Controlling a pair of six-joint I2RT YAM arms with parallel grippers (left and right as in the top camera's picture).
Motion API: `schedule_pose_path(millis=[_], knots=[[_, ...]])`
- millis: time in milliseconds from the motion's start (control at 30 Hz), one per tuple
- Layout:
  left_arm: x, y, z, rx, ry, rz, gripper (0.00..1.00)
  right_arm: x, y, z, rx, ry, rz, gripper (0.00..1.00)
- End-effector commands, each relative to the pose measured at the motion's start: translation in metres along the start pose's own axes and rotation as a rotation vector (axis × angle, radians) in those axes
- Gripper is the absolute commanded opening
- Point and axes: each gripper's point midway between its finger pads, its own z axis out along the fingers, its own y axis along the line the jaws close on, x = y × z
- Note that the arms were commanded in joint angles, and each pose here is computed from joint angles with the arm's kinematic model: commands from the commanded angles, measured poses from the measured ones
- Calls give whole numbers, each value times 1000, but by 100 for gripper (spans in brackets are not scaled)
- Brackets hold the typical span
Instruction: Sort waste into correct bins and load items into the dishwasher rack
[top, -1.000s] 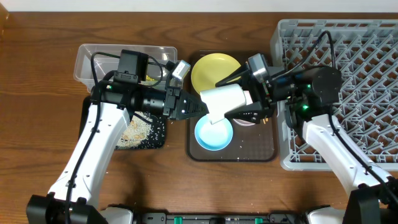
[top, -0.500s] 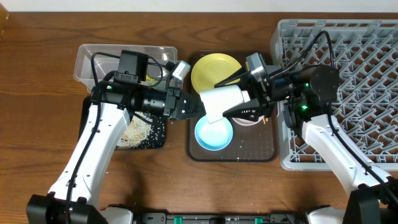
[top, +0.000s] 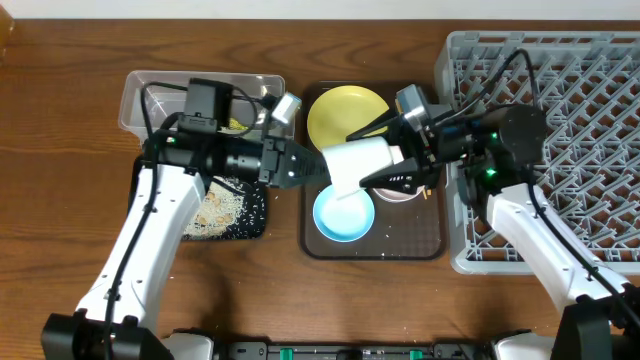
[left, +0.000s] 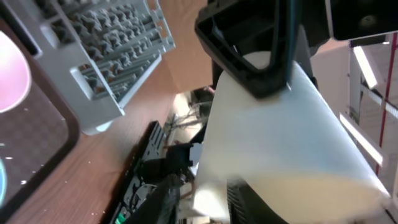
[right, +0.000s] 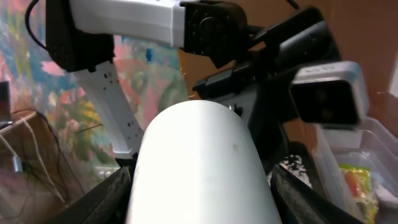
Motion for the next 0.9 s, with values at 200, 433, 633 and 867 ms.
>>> schedule_pose_path(millis=[200,433,633,867], knots=[[-21,27,-32,-135,-118,6,30,-2,-33,-69,198,-42,92,43],[-33,90,-60,-527,-196,-5,30,2,-56,-120,362,-117,224,42],[-41,122,-87,-771,-244,1,31,9,-86,-148,544,-214,343,44],[-42,139,-107,-924,-269,-9,31,53,-125,-175,823,-263,580,45]])
